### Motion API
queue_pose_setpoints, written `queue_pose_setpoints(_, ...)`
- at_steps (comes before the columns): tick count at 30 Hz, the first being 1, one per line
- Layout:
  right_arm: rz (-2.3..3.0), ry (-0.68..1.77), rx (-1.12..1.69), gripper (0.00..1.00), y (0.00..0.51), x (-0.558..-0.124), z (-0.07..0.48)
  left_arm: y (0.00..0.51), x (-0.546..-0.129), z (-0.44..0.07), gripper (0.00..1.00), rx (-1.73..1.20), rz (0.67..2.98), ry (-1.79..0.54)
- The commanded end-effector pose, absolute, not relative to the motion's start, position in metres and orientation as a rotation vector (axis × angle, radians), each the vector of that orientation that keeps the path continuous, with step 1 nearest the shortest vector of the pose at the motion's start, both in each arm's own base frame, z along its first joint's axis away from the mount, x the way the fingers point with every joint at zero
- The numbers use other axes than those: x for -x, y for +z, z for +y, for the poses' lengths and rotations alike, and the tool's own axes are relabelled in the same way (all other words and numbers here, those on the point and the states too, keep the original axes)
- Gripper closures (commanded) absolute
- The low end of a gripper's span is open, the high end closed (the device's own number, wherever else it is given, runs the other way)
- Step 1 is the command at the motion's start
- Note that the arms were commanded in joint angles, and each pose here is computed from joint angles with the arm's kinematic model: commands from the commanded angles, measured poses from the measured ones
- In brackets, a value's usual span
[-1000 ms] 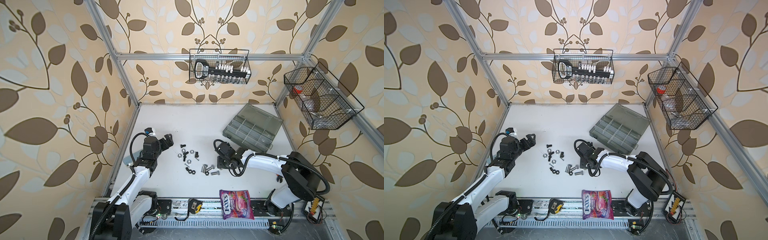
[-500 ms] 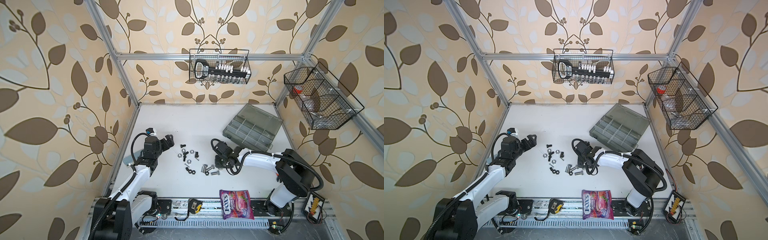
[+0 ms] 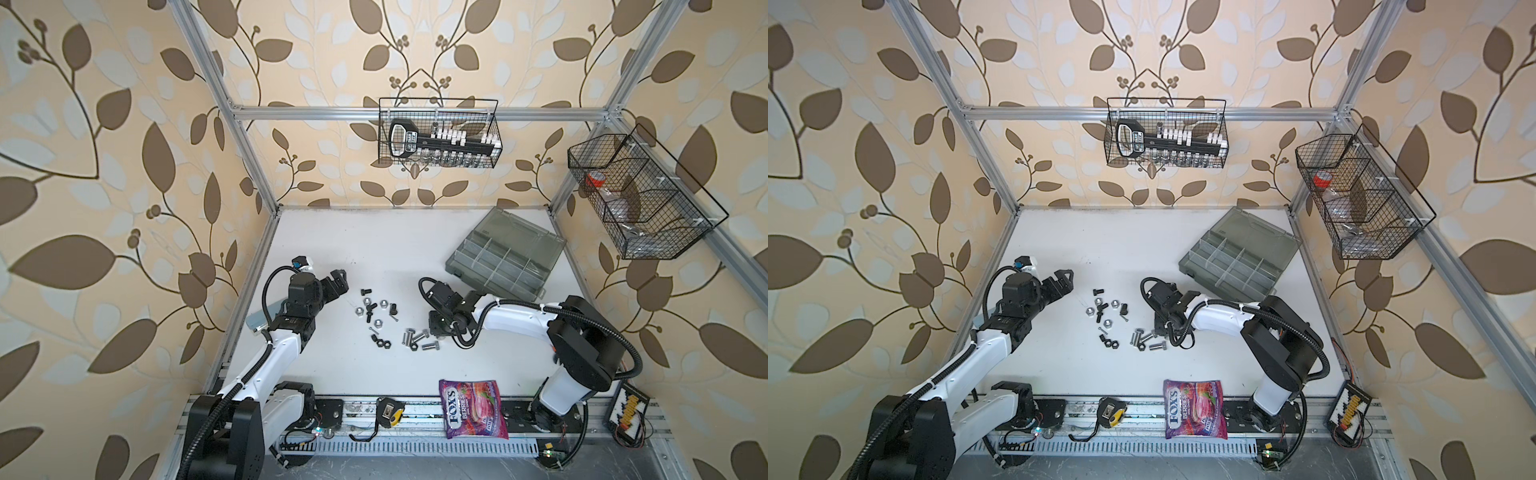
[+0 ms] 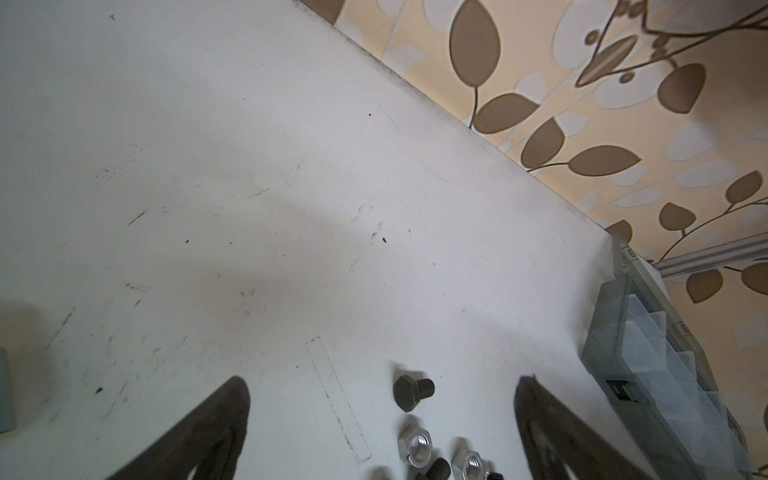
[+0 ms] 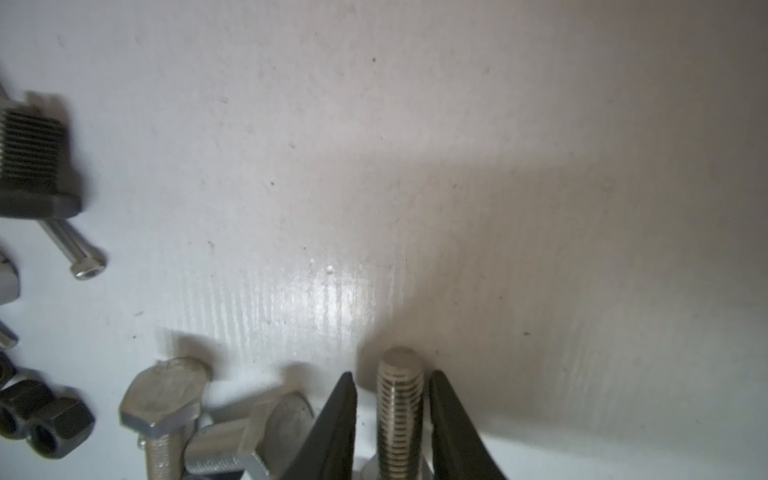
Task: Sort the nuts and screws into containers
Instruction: 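Close the right gripper on the upright silver bolt, then carry the bolt to the grey organizer box and release it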
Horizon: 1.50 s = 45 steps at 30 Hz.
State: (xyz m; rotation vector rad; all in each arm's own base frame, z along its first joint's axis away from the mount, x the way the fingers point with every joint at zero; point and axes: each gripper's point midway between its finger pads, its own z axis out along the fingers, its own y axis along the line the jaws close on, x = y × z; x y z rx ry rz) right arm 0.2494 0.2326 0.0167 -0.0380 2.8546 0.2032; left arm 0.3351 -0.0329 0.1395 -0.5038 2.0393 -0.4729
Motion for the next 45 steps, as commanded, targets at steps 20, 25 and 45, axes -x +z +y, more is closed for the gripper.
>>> queue_pose_setpoints(20, 2.728, 0.104, -0.019, 1.00, 0.065, -0.280, 0.189, 0.174, -0.341, -0.032, 0.01, 0.482, 1.928, -0.490)
queue_pose_setpoints(25, 2.611, 0.052, -0.179, 1.00, 0.103, -0.310, 0.133, 0.176, -0.340, -0.029, 0.01, 0.511, 1.914, -0.484)
queue_pose_setpoints(45, 2.496, 0.043, -0.588, 1.00, 0.114, -0.335, -0.011, 0.175, -0.340, -0.023, 0.01, 0.563, 1.955, -0.447)
